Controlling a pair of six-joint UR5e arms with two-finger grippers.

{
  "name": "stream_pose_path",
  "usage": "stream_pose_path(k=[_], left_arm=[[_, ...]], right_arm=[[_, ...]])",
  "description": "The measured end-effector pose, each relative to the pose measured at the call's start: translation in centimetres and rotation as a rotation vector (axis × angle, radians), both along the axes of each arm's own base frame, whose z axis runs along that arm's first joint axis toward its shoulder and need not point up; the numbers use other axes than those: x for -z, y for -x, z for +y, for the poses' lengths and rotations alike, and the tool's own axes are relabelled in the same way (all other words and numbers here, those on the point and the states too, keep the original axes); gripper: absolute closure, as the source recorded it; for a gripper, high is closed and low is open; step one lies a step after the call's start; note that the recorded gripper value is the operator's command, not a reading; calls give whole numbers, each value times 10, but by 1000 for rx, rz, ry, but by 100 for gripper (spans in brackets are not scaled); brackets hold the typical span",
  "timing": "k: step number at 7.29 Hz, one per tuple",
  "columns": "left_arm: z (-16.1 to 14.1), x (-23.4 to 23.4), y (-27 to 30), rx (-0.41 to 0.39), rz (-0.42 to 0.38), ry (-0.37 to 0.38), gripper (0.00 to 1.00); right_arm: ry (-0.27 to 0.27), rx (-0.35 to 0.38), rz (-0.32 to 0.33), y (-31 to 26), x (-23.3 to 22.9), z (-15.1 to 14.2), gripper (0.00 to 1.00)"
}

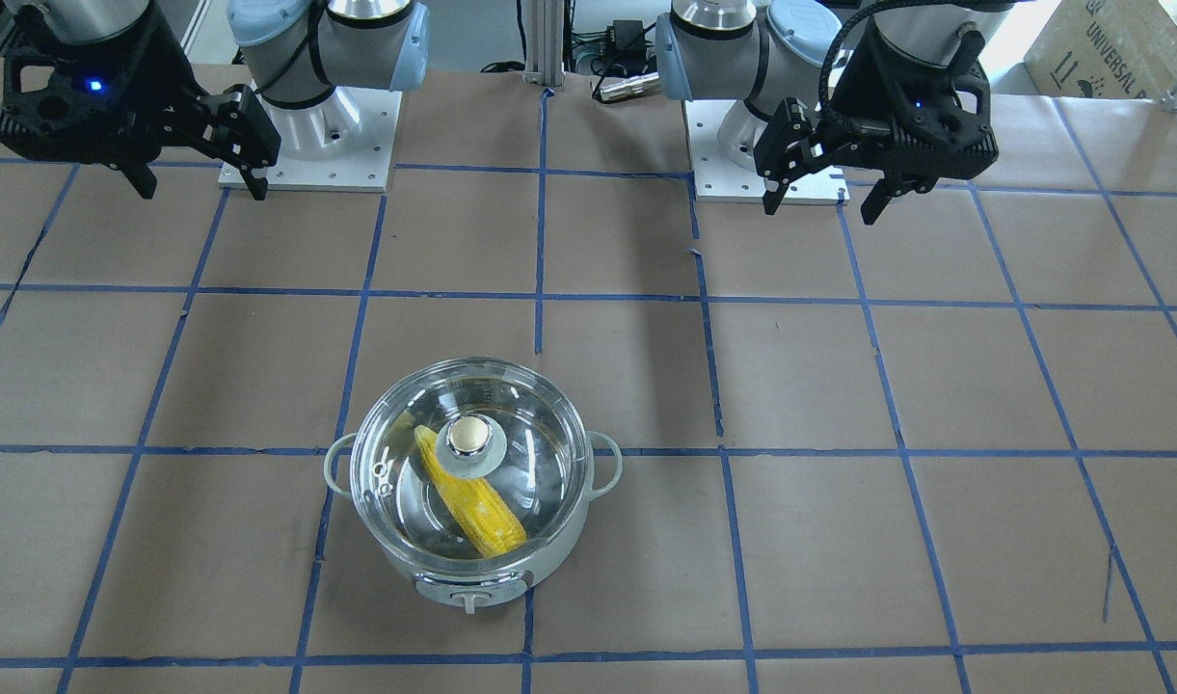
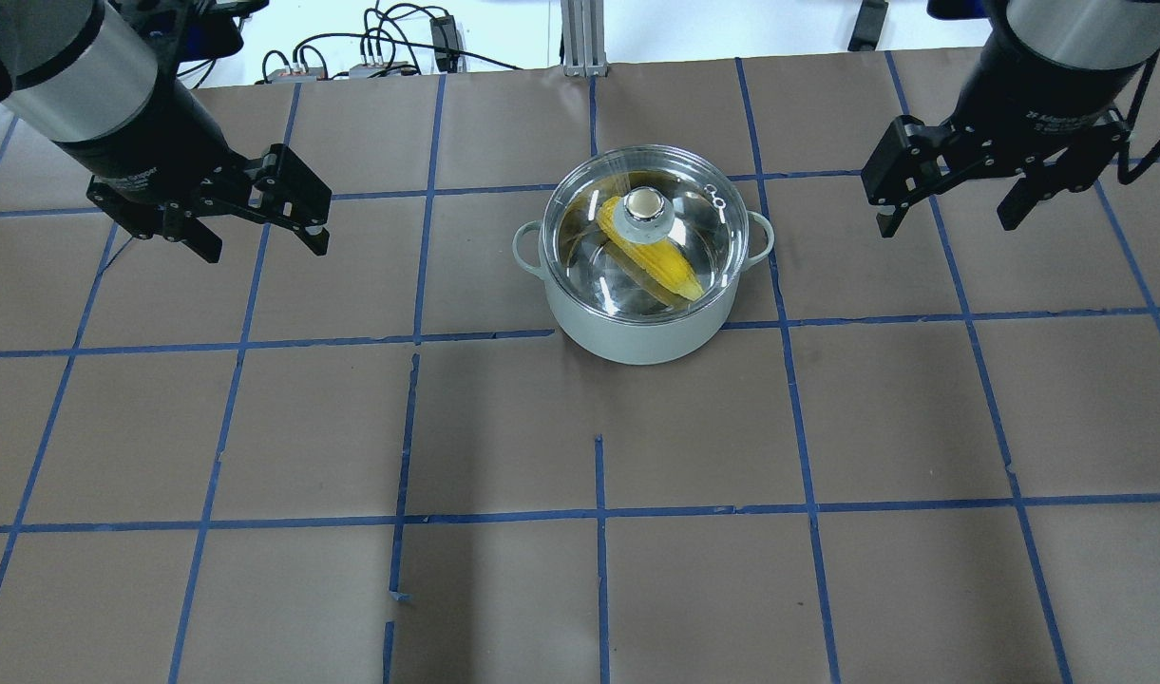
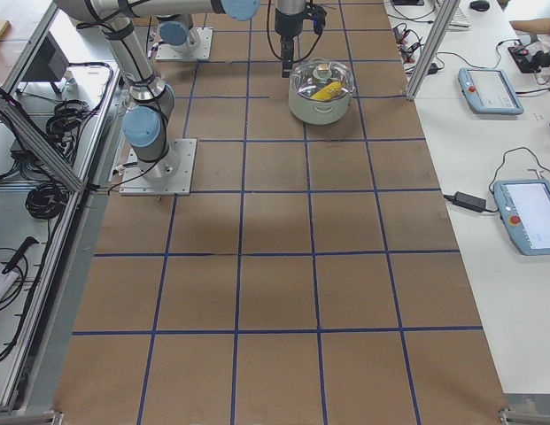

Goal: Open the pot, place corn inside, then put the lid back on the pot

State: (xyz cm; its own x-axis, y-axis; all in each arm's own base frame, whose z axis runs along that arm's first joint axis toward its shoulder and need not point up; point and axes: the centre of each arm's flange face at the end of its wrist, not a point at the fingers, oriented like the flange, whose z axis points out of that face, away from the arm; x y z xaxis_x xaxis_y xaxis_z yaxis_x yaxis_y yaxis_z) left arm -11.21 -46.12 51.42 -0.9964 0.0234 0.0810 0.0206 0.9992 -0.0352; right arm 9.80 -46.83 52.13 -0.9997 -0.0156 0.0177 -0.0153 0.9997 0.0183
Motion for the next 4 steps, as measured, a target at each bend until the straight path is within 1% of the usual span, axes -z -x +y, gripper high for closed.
stream_pose_path(k=[1,4], left_arm=[[0,0,0,1,1,0,0],[0,1,0,1,3,-1,0]], right_arm=[[20,0,5,1,-1,-3,0],[28,1,0,1,6,-15,0]])
